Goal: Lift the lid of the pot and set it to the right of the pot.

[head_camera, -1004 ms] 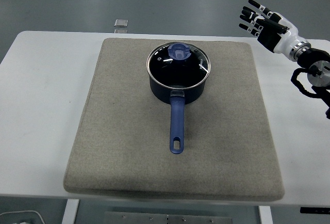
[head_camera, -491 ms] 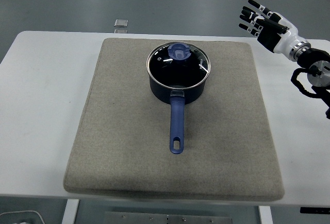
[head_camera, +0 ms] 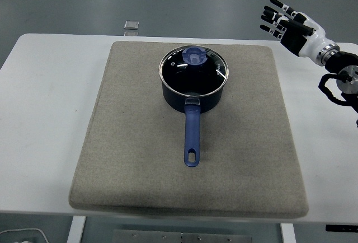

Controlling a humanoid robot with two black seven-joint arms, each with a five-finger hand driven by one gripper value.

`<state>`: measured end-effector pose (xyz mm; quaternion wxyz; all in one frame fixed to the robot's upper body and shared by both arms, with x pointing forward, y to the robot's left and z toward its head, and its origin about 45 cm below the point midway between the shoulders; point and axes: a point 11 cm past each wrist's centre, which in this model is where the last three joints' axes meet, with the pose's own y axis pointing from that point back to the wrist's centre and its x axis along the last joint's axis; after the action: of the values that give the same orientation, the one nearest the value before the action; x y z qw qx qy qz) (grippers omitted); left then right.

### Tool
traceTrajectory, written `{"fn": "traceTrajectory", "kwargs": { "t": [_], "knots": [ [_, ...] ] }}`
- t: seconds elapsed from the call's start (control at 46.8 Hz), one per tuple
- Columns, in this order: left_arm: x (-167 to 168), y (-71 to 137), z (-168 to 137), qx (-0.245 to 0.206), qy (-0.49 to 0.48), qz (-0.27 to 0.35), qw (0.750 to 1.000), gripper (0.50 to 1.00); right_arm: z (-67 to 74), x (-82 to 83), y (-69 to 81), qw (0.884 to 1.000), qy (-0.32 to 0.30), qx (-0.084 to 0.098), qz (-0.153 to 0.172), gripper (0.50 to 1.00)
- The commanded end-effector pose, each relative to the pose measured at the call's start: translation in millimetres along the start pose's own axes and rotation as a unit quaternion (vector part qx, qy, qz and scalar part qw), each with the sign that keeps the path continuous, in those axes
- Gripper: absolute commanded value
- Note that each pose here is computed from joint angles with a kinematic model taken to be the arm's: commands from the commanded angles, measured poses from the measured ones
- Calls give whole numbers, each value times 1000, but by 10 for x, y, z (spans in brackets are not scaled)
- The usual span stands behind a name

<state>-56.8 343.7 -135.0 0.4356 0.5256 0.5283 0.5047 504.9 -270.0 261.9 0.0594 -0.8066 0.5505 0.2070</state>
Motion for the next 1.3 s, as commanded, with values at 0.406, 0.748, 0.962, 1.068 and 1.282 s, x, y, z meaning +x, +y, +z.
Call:
{"fn": "traceTrajectory", "kwargs": {
  "t": [0.406, 0.748, 0.962, 1.068, 1.282],
  "knots": [
    [-5, 0, 0, 0, 0, -1, 1000, 1000, 18, -85, 8, 998, 38, -13, -41, 926],
    [1, 0, 0, 0, -1, 0, 1000, 1000, -198, -122, 48, 993, 96, -12, -67, 926],
    [0, 0, 0, 0, 0, 0, 1000, 1000, -432, -455, 33, 975, 188, -17, -118, 924],
    [-5, 0, 0, 0, 0, -1, 1000, 1000, -495, -667, 7, 959, 242, -21, -146, 924],
    [0, 0, 0, 0, 0, 0, 1000, 1000, -522, -849, -11, 921, 346, -37, -173, 921]
  ]
}}
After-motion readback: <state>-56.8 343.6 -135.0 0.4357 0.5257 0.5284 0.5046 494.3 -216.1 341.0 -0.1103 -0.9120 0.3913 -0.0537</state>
